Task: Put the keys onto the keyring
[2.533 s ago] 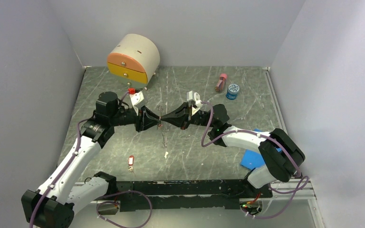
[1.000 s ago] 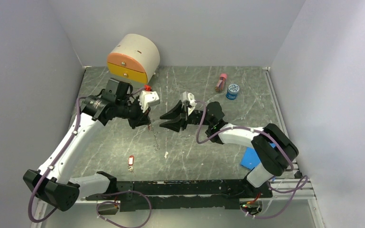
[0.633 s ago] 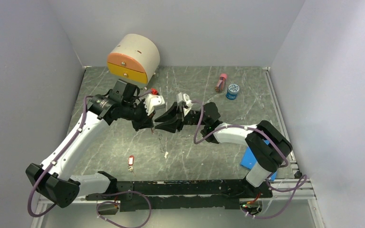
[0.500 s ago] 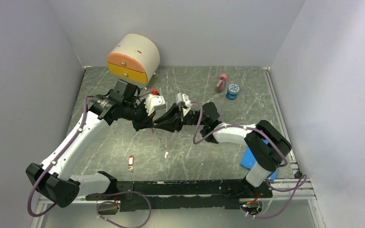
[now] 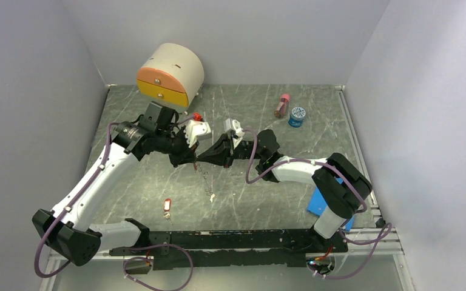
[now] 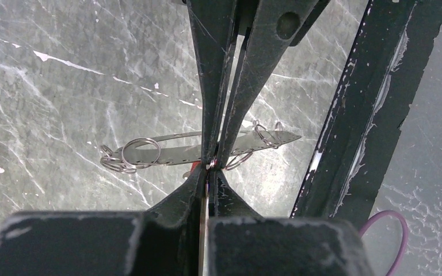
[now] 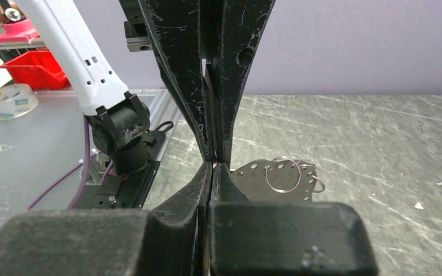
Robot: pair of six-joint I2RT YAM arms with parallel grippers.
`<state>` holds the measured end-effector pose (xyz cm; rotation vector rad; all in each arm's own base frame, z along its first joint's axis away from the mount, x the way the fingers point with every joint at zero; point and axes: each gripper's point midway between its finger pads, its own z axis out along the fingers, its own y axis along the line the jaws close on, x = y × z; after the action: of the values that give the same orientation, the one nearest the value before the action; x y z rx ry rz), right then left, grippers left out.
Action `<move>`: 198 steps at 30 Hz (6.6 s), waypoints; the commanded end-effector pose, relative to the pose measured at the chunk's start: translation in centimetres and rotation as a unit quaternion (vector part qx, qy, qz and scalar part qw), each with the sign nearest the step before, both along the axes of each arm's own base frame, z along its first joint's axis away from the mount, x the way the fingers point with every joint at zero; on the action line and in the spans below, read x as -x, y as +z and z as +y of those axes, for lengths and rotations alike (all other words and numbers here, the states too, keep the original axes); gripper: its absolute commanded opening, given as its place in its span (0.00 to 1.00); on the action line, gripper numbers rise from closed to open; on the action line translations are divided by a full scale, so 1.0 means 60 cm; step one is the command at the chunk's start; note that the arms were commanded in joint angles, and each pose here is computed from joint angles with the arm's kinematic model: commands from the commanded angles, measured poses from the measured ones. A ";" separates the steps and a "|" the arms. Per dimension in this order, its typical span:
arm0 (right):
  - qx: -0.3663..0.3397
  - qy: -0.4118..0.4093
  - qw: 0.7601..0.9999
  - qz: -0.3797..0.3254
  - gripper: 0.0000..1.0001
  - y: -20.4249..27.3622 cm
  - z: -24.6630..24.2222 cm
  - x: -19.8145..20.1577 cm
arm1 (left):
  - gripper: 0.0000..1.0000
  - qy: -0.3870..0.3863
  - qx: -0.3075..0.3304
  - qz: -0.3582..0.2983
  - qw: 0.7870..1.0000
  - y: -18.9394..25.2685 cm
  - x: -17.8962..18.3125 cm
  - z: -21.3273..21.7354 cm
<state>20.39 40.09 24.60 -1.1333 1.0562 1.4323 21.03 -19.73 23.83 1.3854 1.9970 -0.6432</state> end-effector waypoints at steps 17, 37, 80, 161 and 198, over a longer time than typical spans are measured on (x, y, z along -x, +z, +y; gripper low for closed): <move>-0.051 -0.011 0.998 -0.046 0.00 0.078 -0.021 0.019 | 0.48 0.163 0.258 -0.067 0.950 0.121 -0.045 0.001; -0.064 -0.027 0.997 -0.045 0.00 0.095 -0.030 0.009 | 0.49 0.144 0.213 -0.046 0.965 0.054 -0.018 0.024; -0.066 -0.021 0.997 -0.039 0.00 0.098 -0.029 0.004 | 0.03 -0.020 0.232 -0.101 0.967 0.050 0.012 -0.011; 0.161 -0.419 0.857 0.253 0.99 -0.180 -0.236 -0.177 | 0.79 0.427 0.260 0.286 0.818 -0.276 -0.021 0.009; 0.334 -0.304 0.806 0.382 0.74 -0.303 -0.177 -0.082 | 0.68 0.092 0.155 -0.031 0.983 -0.234 0.028 -0.087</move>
<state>24.34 27.70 5.20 -0.3786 2.4285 1.0175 20.26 -23.57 8.67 0.7828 2.1074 -0.7159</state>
